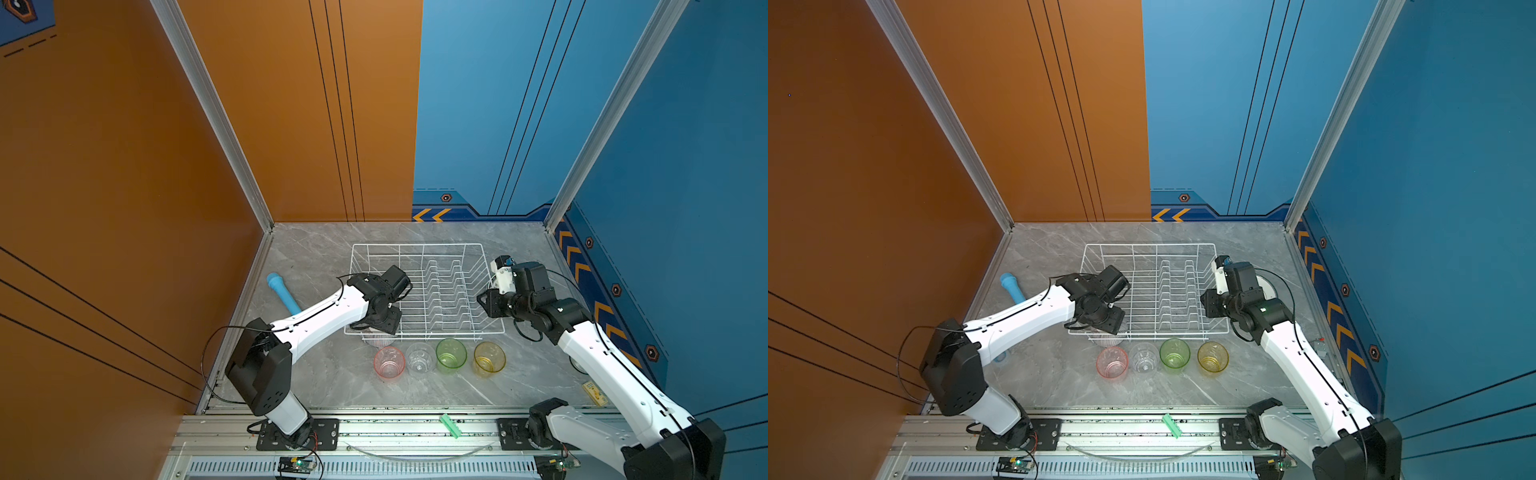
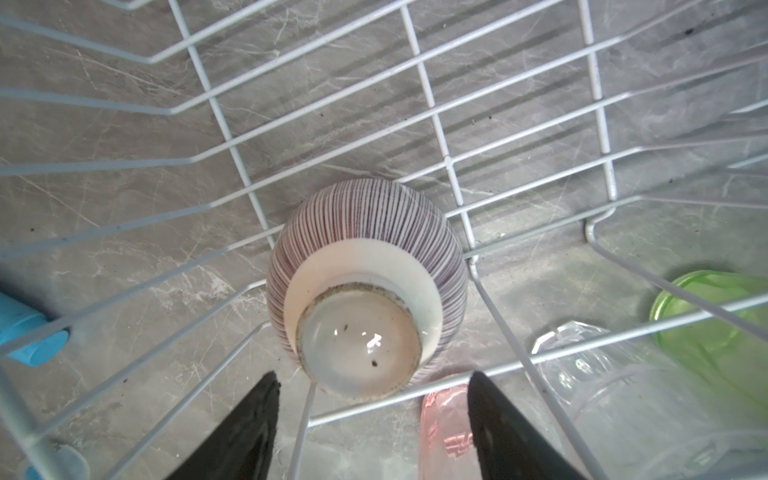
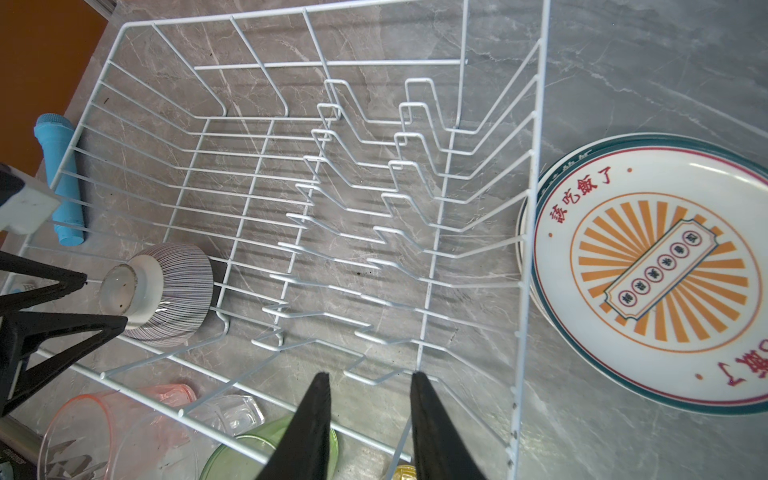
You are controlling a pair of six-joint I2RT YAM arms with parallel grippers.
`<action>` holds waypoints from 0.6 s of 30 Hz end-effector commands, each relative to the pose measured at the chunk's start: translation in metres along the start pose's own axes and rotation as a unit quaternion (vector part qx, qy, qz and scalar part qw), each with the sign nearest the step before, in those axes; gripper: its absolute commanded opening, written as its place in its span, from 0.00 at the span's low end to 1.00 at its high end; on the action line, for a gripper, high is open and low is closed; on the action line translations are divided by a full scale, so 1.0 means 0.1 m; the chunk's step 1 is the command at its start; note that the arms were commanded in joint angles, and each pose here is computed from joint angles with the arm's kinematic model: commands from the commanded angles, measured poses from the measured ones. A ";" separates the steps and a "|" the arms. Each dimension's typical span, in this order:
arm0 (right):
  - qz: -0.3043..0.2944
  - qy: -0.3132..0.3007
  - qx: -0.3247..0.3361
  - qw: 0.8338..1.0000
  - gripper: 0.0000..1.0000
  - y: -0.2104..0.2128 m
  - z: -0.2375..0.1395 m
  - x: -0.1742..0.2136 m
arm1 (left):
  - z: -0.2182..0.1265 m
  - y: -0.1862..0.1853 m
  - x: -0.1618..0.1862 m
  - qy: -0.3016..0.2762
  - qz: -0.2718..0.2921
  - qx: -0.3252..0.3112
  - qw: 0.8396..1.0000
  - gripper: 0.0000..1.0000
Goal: Unload the mixed dishes from the dish rack
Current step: 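Lower the left gripper onto the foot of the striped bowl, then close the left gripper on the striped bowl's foot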
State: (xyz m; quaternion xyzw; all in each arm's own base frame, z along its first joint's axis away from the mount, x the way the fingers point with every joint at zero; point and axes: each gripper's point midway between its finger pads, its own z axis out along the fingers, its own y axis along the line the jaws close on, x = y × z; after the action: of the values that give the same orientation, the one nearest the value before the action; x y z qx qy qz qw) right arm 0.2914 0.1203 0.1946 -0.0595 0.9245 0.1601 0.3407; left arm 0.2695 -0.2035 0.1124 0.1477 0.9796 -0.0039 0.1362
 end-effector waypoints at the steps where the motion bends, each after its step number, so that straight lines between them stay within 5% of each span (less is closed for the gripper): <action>1: 0.006 -0.009 -0.012 1.000 0.31 0.04 0.01 -0.02 | 0.12 0.01 0.04 0.017 -0.009 0.008 1.000 0.71; 18: 0.009 -0.004 -0.009 1.000 0.31 0.02 0.03 -0.01 | 0.27 0.06 0.05 0.033 -0.005 0.001 0.999 0.63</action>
State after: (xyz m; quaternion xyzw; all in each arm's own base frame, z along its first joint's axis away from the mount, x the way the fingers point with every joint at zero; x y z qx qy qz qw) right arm 0.2916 0.1205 0.1942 -0.0595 0.9243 0.1605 0.3412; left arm 0.2771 -0.2028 0.0920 0.1427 0.9827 -0.0028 0.1184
